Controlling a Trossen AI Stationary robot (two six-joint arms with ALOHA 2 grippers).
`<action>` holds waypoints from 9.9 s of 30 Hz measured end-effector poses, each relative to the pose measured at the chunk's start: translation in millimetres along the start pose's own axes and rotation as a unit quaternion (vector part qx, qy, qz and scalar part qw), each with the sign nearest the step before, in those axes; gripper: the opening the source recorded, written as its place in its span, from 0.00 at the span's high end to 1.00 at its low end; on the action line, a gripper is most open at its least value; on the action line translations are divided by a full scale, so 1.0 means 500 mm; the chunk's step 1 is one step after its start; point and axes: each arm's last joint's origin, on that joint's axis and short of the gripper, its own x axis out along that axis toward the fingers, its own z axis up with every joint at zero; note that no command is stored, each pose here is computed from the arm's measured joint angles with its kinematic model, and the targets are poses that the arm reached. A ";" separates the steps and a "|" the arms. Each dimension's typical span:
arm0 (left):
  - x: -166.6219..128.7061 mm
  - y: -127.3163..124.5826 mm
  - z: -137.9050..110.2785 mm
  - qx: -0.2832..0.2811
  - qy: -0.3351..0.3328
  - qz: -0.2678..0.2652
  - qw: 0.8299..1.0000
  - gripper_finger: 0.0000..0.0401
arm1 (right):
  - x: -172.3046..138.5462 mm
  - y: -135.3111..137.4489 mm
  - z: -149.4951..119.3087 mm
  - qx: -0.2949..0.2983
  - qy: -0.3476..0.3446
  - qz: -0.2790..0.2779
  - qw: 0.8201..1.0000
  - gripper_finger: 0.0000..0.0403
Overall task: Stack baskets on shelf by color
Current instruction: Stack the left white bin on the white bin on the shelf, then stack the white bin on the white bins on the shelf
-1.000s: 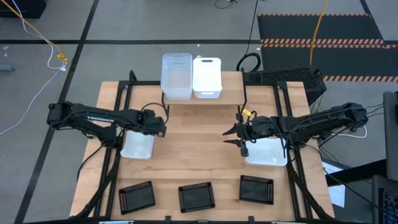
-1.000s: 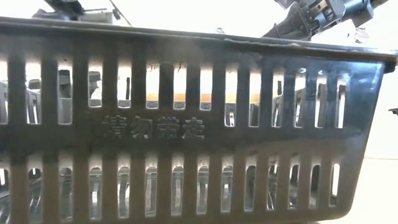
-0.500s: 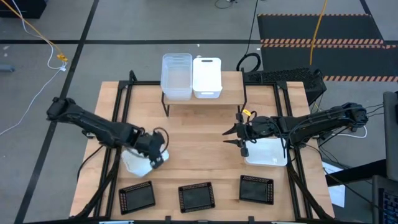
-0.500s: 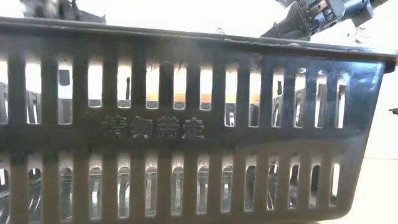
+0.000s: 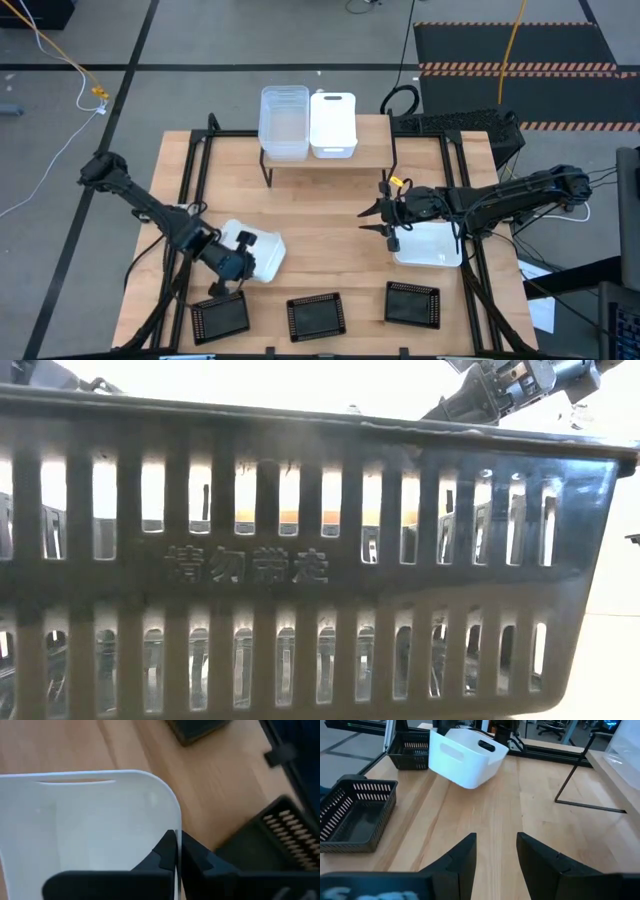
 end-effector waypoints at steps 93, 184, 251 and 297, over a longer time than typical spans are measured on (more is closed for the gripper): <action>-0.191 -0.022 0.287 -0.183 -0.130 -0.058 0.973 0.98 | 0.078 -0.007 0.080 0.024 0.106 -0.009 0.994 0.67; -0.253 0.598 0.323 -0.140 -0.042 0.298 0.943 0.63 | -0.145 -0.022 0.033 0.086 0.032 -0.131 0.987 0.67; -0.140 0.495 0.385 0.071 -0.048 0.272 0.959 0.58 | -0.189 -0.023 0.041 0.093 -0.010 -0.129 0.987 0.67; 0.372 0.484 0.441 -0.334 -0.204 0.215 0.895 0.63 | -0.199 -0.019 -0.010 0.148 -0.001 -0.133 0.980 0.67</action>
